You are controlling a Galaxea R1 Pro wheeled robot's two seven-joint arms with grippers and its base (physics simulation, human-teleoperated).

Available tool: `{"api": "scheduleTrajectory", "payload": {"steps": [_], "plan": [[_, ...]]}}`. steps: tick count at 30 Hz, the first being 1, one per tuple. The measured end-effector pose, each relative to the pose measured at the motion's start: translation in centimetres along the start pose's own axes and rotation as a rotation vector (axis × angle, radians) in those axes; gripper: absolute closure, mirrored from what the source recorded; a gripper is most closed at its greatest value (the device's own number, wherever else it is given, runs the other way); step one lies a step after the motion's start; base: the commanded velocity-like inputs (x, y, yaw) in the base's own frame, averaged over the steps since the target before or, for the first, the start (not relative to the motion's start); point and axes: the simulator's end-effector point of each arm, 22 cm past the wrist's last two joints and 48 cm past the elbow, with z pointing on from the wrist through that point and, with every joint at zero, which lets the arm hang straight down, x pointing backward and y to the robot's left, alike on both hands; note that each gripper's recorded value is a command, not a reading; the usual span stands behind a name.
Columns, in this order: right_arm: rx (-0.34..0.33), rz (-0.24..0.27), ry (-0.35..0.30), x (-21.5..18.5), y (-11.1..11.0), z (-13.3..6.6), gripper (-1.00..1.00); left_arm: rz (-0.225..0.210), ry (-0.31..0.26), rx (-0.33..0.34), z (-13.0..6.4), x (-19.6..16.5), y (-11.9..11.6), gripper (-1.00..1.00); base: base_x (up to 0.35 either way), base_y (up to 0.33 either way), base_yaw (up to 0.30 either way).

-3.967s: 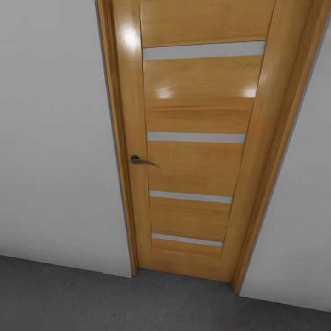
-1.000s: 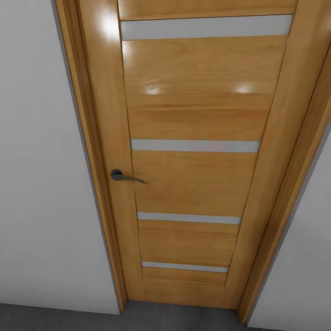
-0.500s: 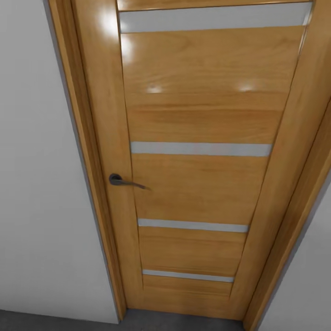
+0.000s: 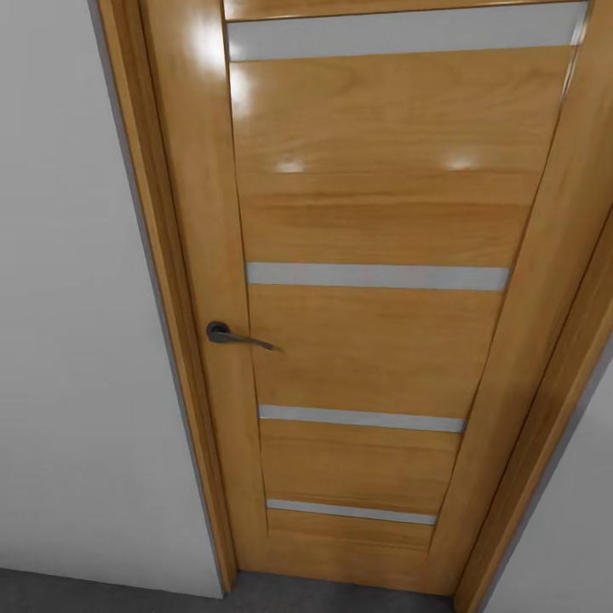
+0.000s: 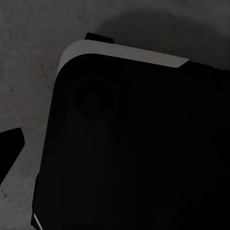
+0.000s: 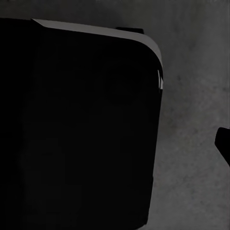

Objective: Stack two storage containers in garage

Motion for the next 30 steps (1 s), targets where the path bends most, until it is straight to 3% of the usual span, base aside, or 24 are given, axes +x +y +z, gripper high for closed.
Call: {"api": "scheduleTrajectory", "payload": {"steps": [24,26,27,30], "plan": [[0.003,0.010,-0.005,-0.2,-0.1,0.0,-1.00,-0.002,0.001,-0.003,0.0,0.1,-0.2,-1.00,0.000,0.000,0.000],[0.004,0.009,-0.049,-2.4,-0.3,0.1,-1.00,-0.002,0.001,-0.002,0.0,0.1,-0.3,-1.00,0.000,0.000,0.000],[0.007,0.007,-0.115,-5.8,-0.5,0.0,-1.00,-0.001,0.001,-0.002,0.0,0.1,-0.3,-1.00,0.000,0.000,0.000],[0.012,0.002,-0.224,-11.6,-0.9,-0.7,-1.00,-0.001,0.001,-0.002,0.0,0.1,-0.3,-1.00,0.000,0.000,0.000]]}}
